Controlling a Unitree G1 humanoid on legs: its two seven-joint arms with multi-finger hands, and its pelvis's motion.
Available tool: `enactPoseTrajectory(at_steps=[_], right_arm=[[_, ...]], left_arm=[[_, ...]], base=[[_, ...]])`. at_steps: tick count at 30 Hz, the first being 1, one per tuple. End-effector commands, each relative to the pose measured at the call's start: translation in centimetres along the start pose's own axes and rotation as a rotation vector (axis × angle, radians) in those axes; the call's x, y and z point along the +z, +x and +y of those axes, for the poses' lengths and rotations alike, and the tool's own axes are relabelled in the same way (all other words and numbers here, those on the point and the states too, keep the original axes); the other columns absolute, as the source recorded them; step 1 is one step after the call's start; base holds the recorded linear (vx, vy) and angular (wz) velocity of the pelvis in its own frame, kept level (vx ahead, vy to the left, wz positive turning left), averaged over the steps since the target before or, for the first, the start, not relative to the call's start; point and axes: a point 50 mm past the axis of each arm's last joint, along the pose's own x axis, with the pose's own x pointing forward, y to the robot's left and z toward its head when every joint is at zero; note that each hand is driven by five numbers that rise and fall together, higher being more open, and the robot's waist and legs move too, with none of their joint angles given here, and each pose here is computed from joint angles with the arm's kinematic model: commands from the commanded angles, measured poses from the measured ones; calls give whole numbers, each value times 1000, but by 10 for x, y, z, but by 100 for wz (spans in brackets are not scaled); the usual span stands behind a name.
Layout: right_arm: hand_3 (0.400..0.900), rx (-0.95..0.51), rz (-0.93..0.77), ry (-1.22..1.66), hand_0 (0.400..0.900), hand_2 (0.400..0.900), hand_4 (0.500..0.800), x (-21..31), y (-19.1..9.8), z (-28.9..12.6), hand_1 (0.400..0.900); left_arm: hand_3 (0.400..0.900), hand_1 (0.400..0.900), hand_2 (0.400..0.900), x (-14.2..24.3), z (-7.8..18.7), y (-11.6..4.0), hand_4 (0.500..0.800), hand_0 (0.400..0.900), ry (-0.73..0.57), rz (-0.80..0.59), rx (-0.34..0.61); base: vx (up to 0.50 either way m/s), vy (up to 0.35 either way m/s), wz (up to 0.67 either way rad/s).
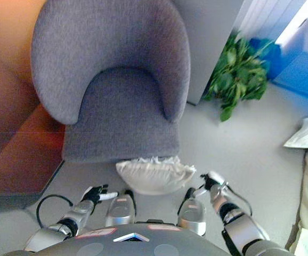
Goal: Pick up the pillow and put it on the sofa.
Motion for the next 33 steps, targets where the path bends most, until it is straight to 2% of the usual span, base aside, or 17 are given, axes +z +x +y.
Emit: enactPoseTrajectory(at_steps=[1,4,10,26,33], right_arm=[[900,-216,-56,-66,900,900,800,32,6,-59,900],[900,-294,-70,-77,900,900,800,45,6,-90,900],[900,-309,-103,-40,900,900,800,67,3,-120,900],[900,-292,-146,31,900,900,800,92,-1,-129,900],[900,-337,-153,66,900,900,800,95,-6,-160,900]], left_arm=[[900,900,900,51,19,4,800,900,-48,-188,38],[900,900,900,64,20,3,800,900,-58,-232,34],[900,900,900,81,27,2,800,900,-94,-275,46],[900,900,900,96,26,-1,800,900,-181,-353,45],[900,900,900,107,29,-4,800,900,-259,-408,61]], base=[[-172,-45,34],[-139,-27,28],[-79,0,12],[-24,12,1],[-42,20,7]])
